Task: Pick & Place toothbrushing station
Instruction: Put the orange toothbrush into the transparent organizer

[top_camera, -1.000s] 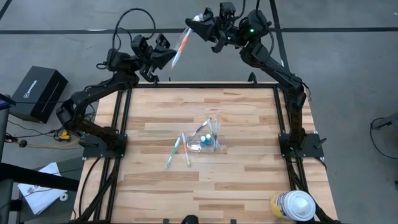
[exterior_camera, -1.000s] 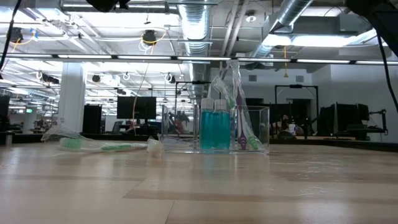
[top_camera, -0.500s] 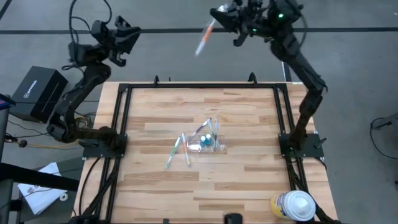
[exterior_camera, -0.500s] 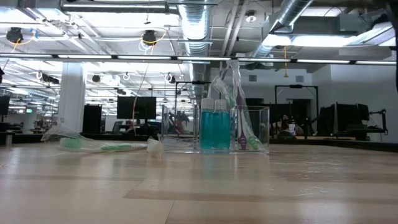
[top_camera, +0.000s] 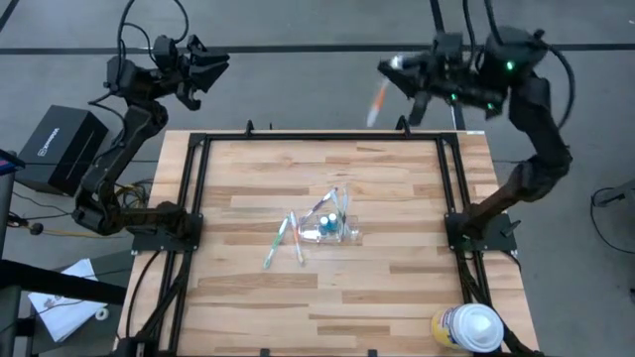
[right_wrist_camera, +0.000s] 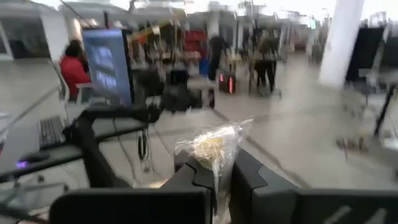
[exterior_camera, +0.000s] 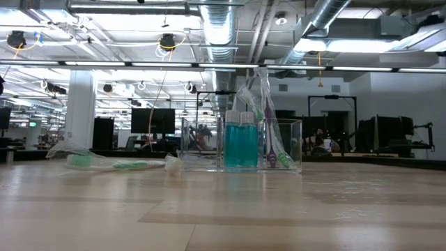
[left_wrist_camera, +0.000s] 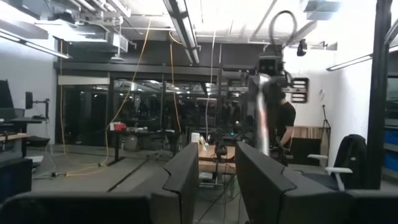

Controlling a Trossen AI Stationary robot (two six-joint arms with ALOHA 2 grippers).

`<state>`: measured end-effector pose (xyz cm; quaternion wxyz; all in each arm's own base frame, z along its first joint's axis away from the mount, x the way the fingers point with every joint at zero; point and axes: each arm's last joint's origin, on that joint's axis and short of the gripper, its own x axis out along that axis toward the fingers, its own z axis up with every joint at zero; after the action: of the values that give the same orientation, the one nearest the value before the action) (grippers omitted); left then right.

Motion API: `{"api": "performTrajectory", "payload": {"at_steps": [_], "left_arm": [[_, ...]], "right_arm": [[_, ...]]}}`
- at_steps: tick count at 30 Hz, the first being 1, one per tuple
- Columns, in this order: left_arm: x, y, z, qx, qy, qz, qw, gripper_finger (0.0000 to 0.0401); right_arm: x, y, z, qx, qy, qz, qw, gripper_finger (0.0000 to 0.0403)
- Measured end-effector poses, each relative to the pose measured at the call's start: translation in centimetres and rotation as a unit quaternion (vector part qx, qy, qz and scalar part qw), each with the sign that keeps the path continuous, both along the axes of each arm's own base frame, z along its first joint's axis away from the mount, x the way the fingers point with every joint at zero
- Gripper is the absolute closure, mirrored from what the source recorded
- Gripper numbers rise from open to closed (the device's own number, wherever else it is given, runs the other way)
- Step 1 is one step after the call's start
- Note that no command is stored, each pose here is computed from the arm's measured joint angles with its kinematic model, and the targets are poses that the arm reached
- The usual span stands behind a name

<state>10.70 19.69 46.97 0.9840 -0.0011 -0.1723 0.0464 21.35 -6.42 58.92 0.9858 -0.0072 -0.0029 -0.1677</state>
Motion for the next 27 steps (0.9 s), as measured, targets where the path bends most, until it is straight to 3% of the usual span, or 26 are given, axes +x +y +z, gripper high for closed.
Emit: {"api": "performTrajectory", "payload": {"at_steps": [7, 13, 20, 27], "left_arm": [[0.1, -0.1, -0.1, -0.013, 0.013, -0.025, 1.000, 0.0300], [0.1, -0.2, -0.2, -0.028, 0.022, -0.046, 0.998, 0.0300], [0.1, -0.2, -0.2, -0.029, 0.025, -0.051, 0.998, 0.0300], [0.2, -0.3, -0.2, -0.037, 0.030, -0.062, 0.997, 0.0300]], "right_arm": [[0.3, 4.6, -2.0, 0.052, 0.048, -0.029, 0.997, 0.0396], [2.3, 7.9, -6.1, 0.095, 0.056, -0.081, 0.991, 0.0396], [3.3, 10.7, -14.6, 0.161, 0.012, -0.137, 0.977, 0.0396], [2.4, 11.1, -23.1, 0.219, -0.050, -0.167, 0.960, 0.0396]]}}
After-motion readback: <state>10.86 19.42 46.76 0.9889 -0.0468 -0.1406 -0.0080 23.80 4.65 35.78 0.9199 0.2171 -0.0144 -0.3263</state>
